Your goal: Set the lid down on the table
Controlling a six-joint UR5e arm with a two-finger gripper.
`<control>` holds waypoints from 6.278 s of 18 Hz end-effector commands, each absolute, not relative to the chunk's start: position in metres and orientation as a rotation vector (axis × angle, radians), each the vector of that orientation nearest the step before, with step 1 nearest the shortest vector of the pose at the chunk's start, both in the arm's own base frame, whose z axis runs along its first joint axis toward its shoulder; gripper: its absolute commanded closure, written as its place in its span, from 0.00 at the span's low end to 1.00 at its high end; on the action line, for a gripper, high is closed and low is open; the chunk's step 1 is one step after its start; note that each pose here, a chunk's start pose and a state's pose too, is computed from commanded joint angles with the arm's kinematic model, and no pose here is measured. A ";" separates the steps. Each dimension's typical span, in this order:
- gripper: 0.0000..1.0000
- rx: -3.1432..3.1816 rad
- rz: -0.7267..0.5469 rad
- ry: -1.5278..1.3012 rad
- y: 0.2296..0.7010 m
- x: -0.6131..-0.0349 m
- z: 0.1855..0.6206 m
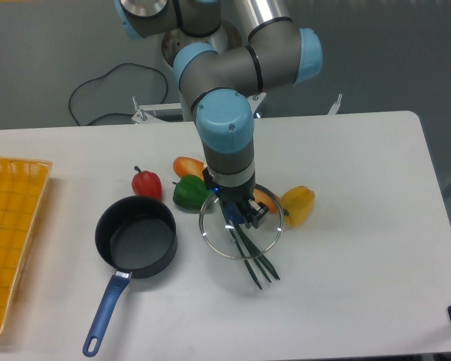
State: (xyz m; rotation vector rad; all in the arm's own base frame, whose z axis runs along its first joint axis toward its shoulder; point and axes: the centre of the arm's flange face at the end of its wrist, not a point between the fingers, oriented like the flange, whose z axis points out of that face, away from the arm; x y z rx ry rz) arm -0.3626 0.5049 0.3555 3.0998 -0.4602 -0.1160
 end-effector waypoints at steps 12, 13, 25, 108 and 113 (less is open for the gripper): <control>0.44 3.092 -0.105 -0.421 0.502 -0.364 0.349; 0.44 3.092 -0.099 -0.404 0.502 -0.363 0.347; 0.44 3.095 -0.067 -0.278 0.487 -0.392 0.328; 0.44 3.283 0.043 0.391 0.463 -0.565 0.240; 0.44 3.277 0.047 0.353 0.462 -0.563 0.235</control>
